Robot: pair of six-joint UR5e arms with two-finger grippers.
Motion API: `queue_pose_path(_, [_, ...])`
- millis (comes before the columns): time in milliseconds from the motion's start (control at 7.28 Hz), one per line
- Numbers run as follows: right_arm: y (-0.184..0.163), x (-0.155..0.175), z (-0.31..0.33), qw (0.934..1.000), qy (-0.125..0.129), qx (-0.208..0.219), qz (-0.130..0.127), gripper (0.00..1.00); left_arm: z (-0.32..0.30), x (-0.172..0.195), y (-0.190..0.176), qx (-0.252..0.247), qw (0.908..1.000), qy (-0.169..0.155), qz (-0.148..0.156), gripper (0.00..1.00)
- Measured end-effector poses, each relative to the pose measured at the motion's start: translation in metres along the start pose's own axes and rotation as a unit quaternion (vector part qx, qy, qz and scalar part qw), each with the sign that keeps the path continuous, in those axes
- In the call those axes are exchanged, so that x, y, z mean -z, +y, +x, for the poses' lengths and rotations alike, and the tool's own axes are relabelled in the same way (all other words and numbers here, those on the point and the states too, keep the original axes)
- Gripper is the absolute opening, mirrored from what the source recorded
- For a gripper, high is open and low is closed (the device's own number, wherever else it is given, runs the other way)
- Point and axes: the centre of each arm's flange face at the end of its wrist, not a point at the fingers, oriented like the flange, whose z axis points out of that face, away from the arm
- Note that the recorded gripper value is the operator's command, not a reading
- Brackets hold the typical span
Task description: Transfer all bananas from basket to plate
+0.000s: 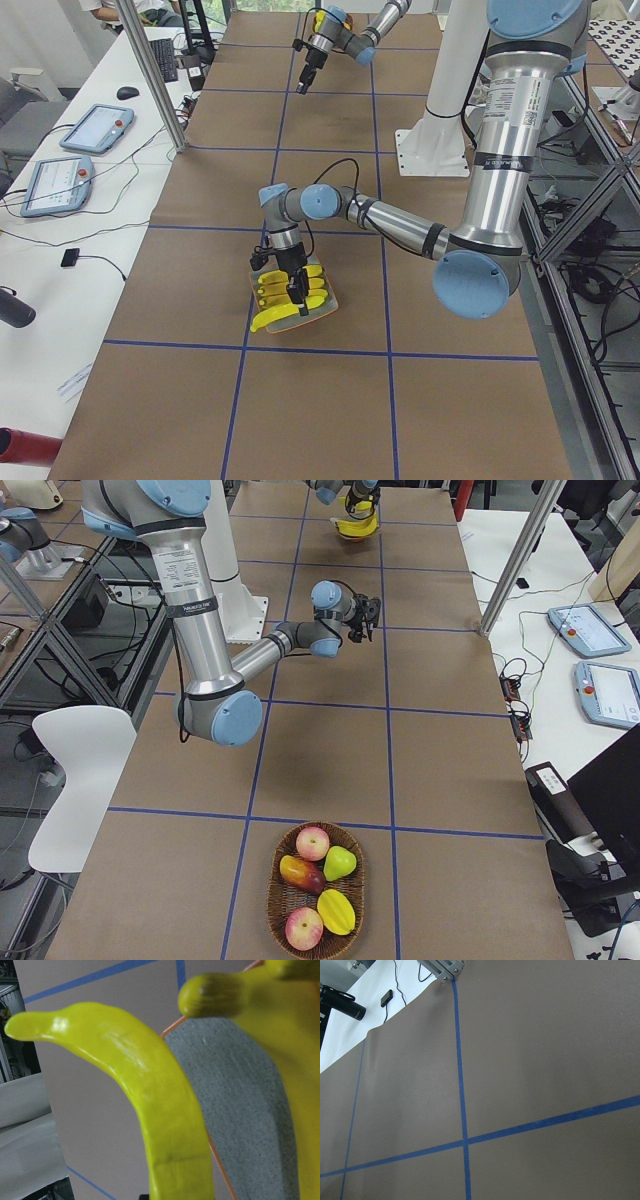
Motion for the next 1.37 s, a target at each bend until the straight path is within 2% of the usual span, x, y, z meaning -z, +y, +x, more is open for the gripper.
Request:
queue_pose_path(550, [0.001,-0.001,0.0,1.0,0.0,0.001,-0.001,1.0,0.02,-0.003,0.003,-0.018,0.9998,-0.005,-0.003,0.0])
queue_pose_path(687, [0.001,-0.001,0.0,1.0,0.0,0.001,-0.001,1.0,0.025,-0.004,0.004,-0.023,0.9997,-0.006,-0.003,0.05])
queue_pose_path(825, [0.001,-0.001,0.0,1.0,0.0,0.001,-0.001,1.0,0.028,-0.004,0.005,-0.025,0.9996,-0.007,-0.003,0.36])
queue_pose_path(962, [0.002,-0.001,0.0,1.0,0.0,0.001,-0.002,1.0,0.031,-0.005,0.006,-0.028,0.9996,-0.008,-0.003,0.76])
queue_pose_path(1099, [0.003,-0.002,0.0,1.0,0.0,0.001,-0.001,1.0,0.033,-0.005,0.007,-0.031,0.9995,-0.008,-0.003,1.0])
queue_pose_path(1374, [0.004,-0.003,-0.001,1.0,0.0,0.001,0.002,1.0,0.034,-0.001,0.009,-0.034,0.9994,-0.007,0.001,1.0])
